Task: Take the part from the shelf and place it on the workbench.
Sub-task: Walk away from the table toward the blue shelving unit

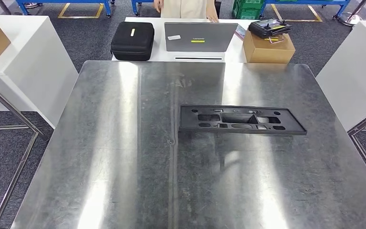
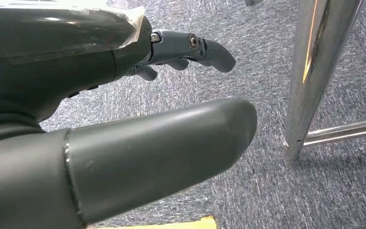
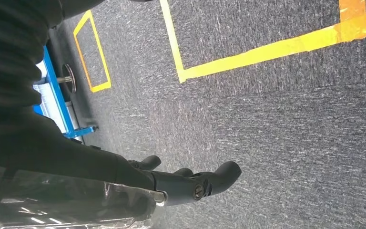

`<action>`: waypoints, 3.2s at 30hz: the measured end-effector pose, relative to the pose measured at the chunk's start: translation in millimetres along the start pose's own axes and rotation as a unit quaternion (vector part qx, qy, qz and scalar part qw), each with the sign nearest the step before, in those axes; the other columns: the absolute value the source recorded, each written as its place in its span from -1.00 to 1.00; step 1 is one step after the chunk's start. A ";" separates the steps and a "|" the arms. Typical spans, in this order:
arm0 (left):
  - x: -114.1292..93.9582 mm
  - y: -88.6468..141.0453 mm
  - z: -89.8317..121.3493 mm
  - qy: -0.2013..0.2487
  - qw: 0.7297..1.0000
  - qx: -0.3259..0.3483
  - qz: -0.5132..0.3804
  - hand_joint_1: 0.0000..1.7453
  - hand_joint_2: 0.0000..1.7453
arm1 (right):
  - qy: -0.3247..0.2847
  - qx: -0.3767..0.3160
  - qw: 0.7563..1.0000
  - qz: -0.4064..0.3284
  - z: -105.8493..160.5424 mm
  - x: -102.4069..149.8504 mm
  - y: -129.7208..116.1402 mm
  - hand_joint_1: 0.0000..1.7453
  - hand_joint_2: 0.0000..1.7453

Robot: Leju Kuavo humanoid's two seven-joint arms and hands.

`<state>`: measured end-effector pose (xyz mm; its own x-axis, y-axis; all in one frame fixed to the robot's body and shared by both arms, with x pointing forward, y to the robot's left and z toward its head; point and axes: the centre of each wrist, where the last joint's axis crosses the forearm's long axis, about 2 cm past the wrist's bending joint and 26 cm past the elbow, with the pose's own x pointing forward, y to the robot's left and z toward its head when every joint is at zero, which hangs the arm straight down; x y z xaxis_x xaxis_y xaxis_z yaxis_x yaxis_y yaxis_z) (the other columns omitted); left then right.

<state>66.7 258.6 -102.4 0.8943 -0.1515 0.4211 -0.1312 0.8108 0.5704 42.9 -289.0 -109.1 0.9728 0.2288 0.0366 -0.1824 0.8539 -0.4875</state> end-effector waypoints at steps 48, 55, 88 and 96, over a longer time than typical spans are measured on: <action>1.1 1.4 -1.7 -0.009 1.000 0.002 0.003 -1.00 -1.00 | 0.002 0.003 1.000 0.009 1.6 0.3 3.1 -1.00 1.00; 1.3 0.6 -1.1 -0.008 1.000 0.002 0.006 -1.00 -1.00 | 0.000 0.002 1.000 0.013 1.1 0.1 2.2 -1.00 1.00; 0.3 -0.2 0.1 -0.008 1.000 0.003 0.005 -1.00 -1.00 | 0.000 0.001 1.000 0.015 0.4 2.0 0.5 -1.00 1.00; 1.0 -0.3 0.0 -0.009 1.000 0.003 0.004 -1.00 -1.00 | -0.004 0.000 1.000 0.013 0.6 7.0 0.1 -1.00 1.00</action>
<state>67.6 258.2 -102.2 0.8855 -0.1548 0.4381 -0.1415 0.8082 0.5716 49.6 -287.0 -108.3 0.9666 0.2542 0.0312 -0.2073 0.8480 -0.4878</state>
